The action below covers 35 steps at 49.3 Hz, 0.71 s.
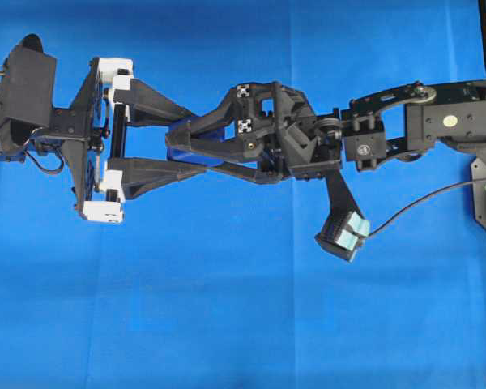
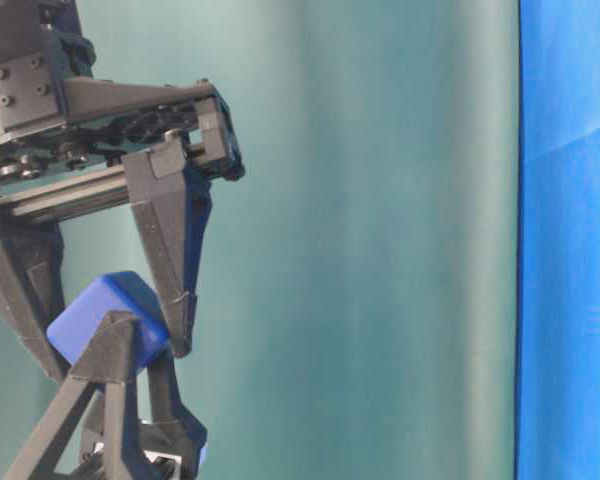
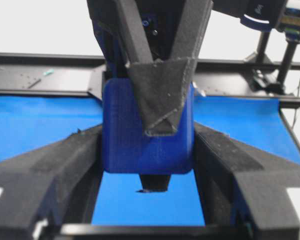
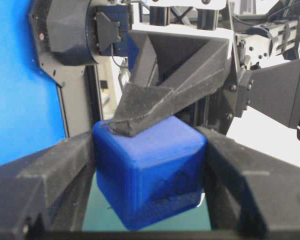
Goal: Handover the blue block to the right arm after grasping it with the left arm, then place it in the designated position.
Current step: 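Close the right gripper on the cube and open the left gripper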
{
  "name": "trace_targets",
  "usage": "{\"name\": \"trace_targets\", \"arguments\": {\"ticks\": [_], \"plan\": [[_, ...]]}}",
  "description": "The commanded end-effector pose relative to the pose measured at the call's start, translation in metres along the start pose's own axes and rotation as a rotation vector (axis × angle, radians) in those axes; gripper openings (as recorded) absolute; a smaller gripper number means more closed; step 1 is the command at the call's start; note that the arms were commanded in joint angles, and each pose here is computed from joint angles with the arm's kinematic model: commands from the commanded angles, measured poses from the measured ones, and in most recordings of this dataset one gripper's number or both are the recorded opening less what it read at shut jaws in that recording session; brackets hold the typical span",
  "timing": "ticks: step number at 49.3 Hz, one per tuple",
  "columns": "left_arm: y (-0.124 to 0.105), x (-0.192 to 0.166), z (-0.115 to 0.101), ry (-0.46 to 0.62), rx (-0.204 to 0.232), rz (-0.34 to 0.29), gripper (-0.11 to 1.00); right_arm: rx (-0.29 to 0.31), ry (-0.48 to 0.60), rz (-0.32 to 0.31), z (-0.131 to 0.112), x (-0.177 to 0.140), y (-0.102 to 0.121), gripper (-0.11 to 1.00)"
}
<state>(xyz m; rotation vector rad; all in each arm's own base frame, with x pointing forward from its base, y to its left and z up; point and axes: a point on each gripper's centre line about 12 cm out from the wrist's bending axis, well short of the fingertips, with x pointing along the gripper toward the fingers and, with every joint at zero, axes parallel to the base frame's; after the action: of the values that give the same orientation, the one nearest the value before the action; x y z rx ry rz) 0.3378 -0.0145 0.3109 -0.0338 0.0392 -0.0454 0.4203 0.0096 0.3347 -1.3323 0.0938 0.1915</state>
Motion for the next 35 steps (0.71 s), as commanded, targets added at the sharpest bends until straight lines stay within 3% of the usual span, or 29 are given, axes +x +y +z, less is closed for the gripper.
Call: {"name": "trace_targets", "arguments": {"ticks": [1,27,35], "plan": [[-0.0045,-0.0018,0.0087,-0.024,0.000,-0.014,0.46,-0.001,-0.014,-0.061,0.0058,-0.0104,-0.0234,0.53],[-0.0046,-0.0016,0.0101,-0.032,0.000,-0.014,0.47,0.024,-0.008,-0.057,0.0050,-0.0104,-0.0224,0.53],[-0.0046,-0.0015,0.0114,-0.039,-0.001,-0.014,0.86,0.025,0.004,-0.048,0.0034,-0.0104,-0.0210,0.53]]}}
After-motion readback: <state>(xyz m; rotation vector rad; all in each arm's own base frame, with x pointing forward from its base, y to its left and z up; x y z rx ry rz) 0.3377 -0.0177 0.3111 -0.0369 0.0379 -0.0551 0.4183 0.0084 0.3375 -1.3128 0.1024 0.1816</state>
